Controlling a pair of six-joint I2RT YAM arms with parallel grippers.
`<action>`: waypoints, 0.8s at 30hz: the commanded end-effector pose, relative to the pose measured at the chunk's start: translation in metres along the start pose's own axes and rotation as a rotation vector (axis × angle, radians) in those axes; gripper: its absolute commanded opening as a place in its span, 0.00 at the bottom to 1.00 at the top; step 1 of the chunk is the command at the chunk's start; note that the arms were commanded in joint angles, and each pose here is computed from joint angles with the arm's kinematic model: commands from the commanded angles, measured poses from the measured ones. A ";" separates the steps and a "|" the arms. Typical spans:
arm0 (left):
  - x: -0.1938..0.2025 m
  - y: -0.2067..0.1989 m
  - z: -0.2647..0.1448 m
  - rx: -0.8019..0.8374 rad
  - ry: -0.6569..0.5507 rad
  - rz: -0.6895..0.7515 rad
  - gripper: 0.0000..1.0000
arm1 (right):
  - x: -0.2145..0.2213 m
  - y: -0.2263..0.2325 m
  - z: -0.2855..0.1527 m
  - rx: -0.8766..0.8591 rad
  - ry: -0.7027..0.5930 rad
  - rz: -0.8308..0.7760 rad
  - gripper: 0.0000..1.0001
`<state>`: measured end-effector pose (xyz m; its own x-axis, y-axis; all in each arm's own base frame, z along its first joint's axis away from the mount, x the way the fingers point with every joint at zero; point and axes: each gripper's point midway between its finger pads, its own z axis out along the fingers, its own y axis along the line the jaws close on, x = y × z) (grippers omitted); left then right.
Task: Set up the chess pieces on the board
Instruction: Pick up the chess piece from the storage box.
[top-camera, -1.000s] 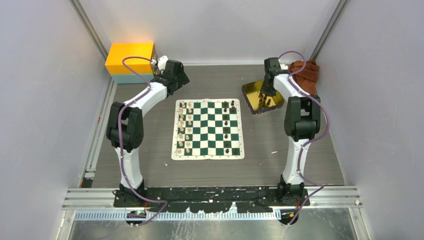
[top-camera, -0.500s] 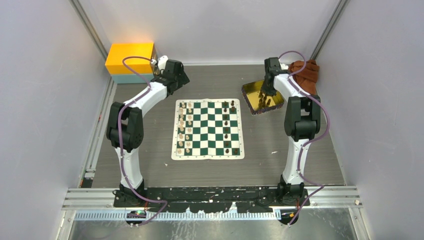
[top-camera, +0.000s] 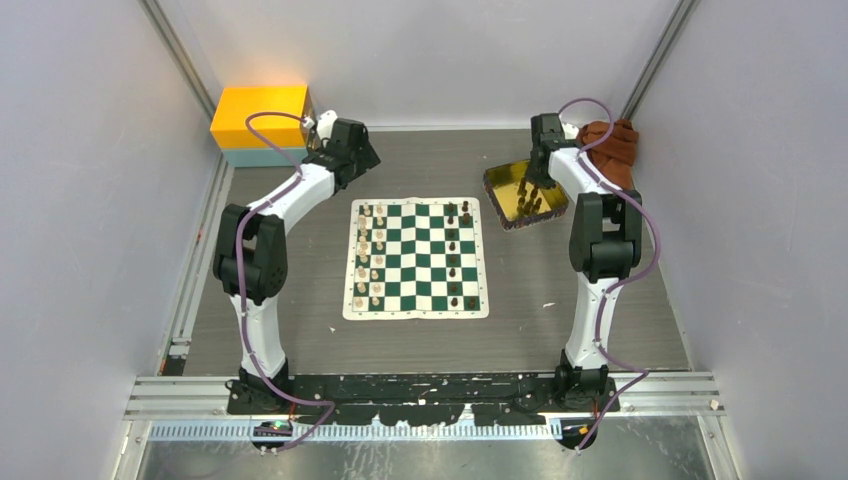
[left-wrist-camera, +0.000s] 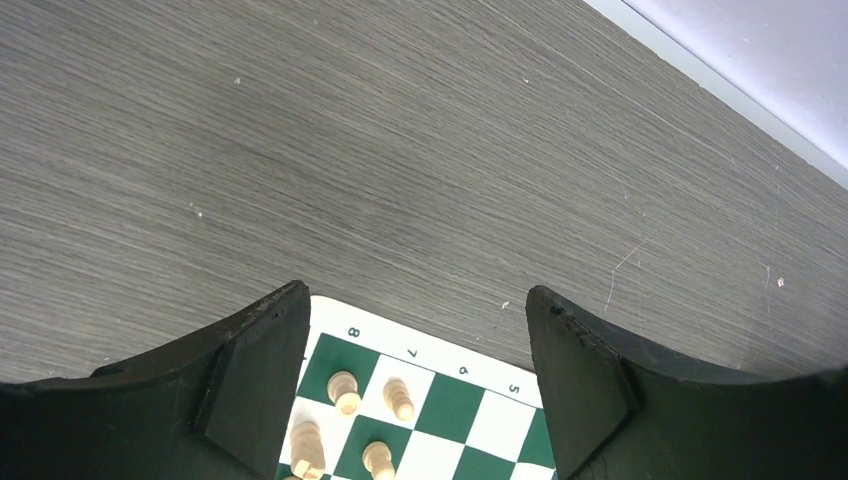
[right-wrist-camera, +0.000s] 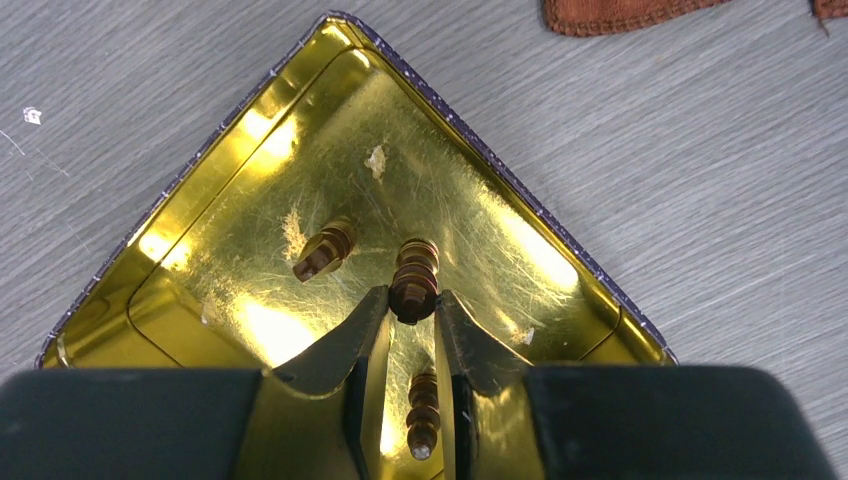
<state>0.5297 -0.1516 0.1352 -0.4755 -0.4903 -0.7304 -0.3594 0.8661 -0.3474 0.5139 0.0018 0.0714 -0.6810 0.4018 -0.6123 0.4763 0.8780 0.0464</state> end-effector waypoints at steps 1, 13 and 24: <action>-0.027 -0.016 -0.019 0.048 -0.064 -0.026 0.79 | -0.055 0.005 -0.036 -0.038 -0.165 0.026 0.01; -0.027 -0.020 -0.026 0.053 -0.069 -0.019 0.79 | -0.072 0.003 -0.059 -0.054 -0.231 0.020 0.01; -0.022 -0.021 -0.042 0.070 -0.071 -0.014 0.79 | -0.059 0.024 -0.134 -0.159 -0.274 -0.029 0.01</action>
<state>0.5195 -0.1648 0.1421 -0.4844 -0.4781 -0.7327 -0.3319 0.8753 -0.3517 0.5052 0.0068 0.1608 -0.5683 0.3515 -0.7440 0.4254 0.8995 0.1000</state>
